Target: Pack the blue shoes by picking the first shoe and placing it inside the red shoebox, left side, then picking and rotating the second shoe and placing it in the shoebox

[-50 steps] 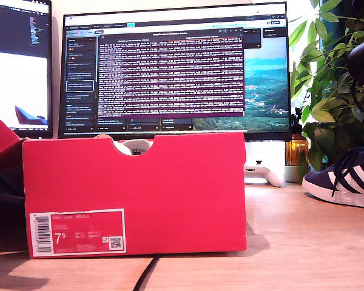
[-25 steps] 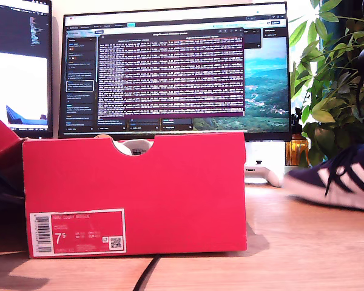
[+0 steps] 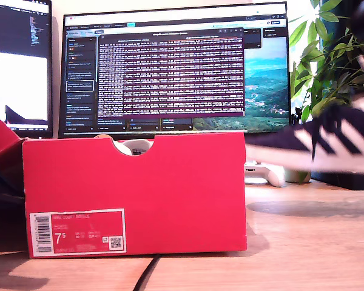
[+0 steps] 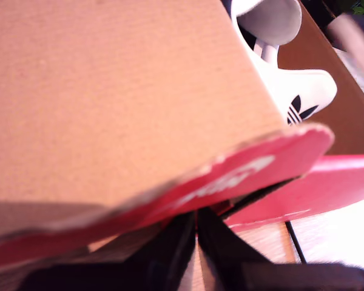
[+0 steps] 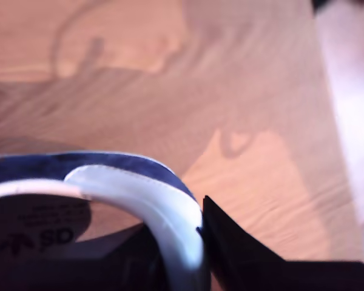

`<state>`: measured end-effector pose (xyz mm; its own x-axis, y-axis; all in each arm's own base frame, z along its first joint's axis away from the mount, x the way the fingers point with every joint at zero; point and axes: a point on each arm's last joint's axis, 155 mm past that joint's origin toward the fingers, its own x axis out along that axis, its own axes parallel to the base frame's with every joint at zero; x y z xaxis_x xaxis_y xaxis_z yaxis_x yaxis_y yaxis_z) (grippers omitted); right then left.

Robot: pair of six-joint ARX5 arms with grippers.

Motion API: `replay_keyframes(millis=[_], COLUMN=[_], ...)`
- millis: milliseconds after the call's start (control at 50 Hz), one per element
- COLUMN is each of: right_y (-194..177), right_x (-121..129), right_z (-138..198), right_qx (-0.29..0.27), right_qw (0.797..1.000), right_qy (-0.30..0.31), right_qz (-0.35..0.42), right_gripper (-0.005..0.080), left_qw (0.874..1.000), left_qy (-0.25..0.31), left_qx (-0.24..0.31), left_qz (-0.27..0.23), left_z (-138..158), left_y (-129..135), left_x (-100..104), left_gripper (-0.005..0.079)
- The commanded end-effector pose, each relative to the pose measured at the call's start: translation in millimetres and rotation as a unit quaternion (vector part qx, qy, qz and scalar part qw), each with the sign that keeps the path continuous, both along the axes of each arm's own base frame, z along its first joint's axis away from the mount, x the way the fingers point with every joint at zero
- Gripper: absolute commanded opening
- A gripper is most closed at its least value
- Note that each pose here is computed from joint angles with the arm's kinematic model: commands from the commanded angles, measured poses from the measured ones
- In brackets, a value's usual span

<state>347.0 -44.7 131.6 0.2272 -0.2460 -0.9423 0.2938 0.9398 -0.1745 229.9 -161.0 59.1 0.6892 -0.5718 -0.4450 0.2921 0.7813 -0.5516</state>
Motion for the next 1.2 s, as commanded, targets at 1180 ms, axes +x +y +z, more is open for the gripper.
replay_keyframes(millis=[1180], right_y=[328], right_x=[105], right_z=[166], right_qx=[-0.064], right_qw=[0.591], right_qy=[-0.370], right_qz=[0.714], right_gripper=[-0.0013], left_qw=[1.000], left_qy=[0.006], left_qx=[0.007], left_qz=[-0.003], left_z=[-9], left_y=[1], left_x=[-4], left_gripper=[-0.0020])
